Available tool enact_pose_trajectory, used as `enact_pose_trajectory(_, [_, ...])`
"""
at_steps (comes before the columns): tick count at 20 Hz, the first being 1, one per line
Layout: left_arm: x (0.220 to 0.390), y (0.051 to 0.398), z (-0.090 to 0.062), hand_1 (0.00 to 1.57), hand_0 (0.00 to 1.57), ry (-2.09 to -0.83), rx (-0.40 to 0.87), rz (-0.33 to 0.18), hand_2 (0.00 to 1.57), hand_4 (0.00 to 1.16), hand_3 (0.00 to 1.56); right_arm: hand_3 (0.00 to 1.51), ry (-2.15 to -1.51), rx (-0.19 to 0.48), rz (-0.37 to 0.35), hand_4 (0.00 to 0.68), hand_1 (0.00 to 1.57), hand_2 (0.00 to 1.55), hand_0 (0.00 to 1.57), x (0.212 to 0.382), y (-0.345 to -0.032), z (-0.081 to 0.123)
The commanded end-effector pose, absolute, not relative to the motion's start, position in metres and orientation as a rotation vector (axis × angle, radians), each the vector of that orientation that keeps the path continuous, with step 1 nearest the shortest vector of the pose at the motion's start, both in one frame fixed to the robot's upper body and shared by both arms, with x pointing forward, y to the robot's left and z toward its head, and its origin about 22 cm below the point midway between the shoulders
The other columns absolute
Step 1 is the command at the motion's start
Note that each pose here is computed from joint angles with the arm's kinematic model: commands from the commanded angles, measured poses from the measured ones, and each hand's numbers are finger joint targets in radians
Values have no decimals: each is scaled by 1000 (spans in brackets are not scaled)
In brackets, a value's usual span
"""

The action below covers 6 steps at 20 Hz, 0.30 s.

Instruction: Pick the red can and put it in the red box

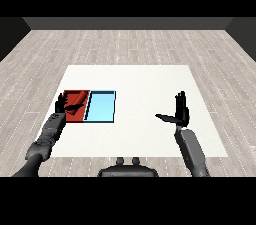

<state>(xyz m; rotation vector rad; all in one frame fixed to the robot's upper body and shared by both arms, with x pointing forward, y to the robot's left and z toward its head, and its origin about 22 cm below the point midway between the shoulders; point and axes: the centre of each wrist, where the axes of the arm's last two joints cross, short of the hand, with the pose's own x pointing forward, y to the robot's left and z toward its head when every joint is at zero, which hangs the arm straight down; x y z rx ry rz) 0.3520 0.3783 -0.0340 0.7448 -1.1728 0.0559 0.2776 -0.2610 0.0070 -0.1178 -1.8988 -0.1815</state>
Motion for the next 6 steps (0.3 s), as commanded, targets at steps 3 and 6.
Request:
enact_pose_trajectory(3, [359,371,-22,223,223,-1537,519,120,0,0,0,0,-1922,-51,-147,0,0,0,0,268,-258,14])
enact_pose_trajectory(6, [365,348,-20,0,0,-1669,390,104,0,0,0,0,-1945,-27,-112,0,0,0,0,262,-255,-1])
